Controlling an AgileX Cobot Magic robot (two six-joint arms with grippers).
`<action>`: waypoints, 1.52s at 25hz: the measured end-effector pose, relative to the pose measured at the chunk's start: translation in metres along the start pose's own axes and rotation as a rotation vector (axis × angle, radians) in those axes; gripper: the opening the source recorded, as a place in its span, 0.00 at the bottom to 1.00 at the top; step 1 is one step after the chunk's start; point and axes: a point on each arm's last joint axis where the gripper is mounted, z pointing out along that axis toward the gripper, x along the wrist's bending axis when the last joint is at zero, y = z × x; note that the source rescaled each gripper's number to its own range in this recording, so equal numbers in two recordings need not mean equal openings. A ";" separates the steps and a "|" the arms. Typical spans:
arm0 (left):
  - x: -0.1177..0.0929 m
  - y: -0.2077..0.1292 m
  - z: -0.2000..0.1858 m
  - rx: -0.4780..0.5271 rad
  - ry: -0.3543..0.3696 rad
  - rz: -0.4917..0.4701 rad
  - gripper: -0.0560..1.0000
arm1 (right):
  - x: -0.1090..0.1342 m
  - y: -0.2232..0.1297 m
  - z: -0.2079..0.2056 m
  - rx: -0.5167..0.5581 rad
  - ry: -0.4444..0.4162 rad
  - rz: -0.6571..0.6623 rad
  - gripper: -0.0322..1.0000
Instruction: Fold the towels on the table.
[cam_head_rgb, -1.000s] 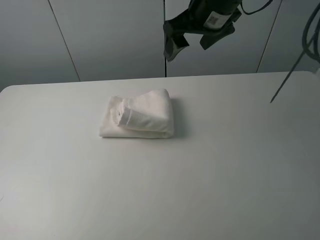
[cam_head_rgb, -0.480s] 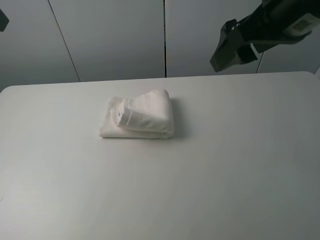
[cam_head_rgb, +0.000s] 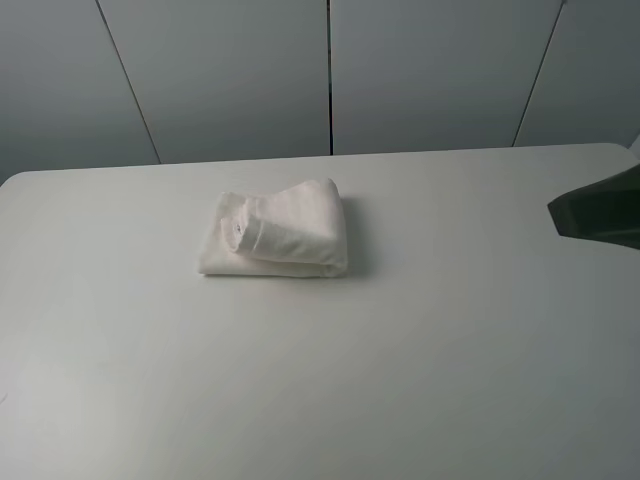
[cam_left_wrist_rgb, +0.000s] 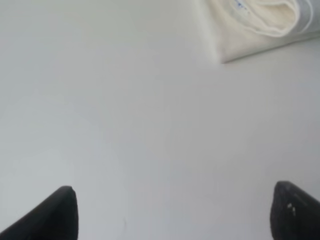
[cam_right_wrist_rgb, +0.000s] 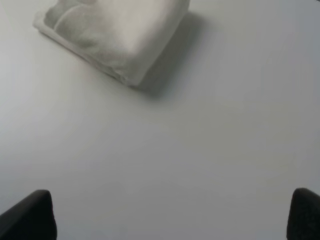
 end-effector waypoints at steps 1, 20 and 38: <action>-0.001 -0.009 -0.001 -0.009 -0.001 -0.004 0.99 | 0.000 -0.007 -0.004 -0.004 0.000 0.001 1.00; -0.015 -0.138 -0.030 -0.381 -0.045 -0.096 0.99 | 0.005 -0.113 -0.050 -0.230 0.005 0.004 1.00; -0.018 -0.147 -0.011 -0.429 -0.059 -0.116 0.99 | 0.006 -0.120 -0.052 -0.308 -0.001 -0.029 1.00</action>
